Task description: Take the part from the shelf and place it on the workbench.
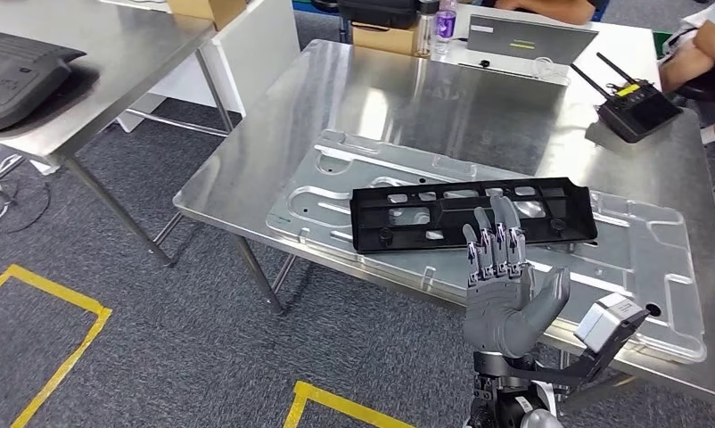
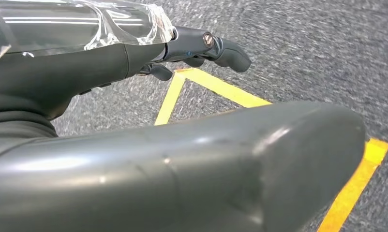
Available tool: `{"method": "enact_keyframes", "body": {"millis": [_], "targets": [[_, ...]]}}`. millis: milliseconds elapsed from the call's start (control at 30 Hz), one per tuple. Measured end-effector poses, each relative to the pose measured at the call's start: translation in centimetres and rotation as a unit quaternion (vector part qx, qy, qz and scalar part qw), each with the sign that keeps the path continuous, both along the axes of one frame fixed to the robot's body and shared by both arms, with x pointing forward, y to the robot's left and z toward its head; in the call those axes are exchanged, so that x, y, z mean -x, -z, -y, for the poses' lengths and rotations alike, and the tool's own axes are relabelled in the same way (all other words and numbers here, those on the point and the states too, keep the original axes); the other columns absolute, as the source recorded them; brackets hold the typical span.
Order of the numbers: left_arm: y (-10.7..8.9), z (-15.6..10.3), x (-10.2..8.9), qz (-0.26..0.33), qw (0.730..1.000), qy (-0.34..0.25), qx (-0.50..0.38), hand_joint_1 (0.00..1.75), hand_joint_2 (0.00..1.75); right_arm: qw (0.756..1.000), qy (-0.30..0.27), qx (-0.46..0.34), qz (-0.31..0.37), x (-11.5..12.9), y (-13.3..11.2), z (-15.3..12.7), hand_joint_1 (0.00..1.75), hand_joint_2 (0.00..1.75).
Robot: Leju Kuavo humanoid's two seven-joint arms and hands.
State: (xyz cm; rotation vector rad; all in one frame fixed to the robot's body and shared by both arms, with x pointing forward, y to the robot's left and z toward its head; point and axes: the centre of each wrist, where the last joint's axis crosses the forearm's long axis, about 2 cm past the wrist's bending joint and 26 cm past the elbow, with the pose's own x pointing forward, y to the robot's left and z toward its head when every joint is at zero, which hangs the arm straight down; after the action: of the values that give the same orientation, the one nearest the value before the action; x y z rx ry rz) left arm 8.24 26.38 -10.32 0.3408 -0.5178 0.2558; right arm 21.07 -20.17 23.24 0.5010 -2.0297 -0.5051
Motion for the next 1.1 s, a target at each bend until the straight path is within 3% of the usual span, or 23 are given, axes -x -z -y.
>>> {"method": "enact_keyframes", "body": {"millis": [1100], "targets": [[0.0, 0.7, 0.3, -0.015, 0.999, 0.03, 0.002, 0.0, 0.0, 1.0, 0.004, 0.005, -0.005, 0.9, 1.3, -0.3, 0.0, 0.0]]}}
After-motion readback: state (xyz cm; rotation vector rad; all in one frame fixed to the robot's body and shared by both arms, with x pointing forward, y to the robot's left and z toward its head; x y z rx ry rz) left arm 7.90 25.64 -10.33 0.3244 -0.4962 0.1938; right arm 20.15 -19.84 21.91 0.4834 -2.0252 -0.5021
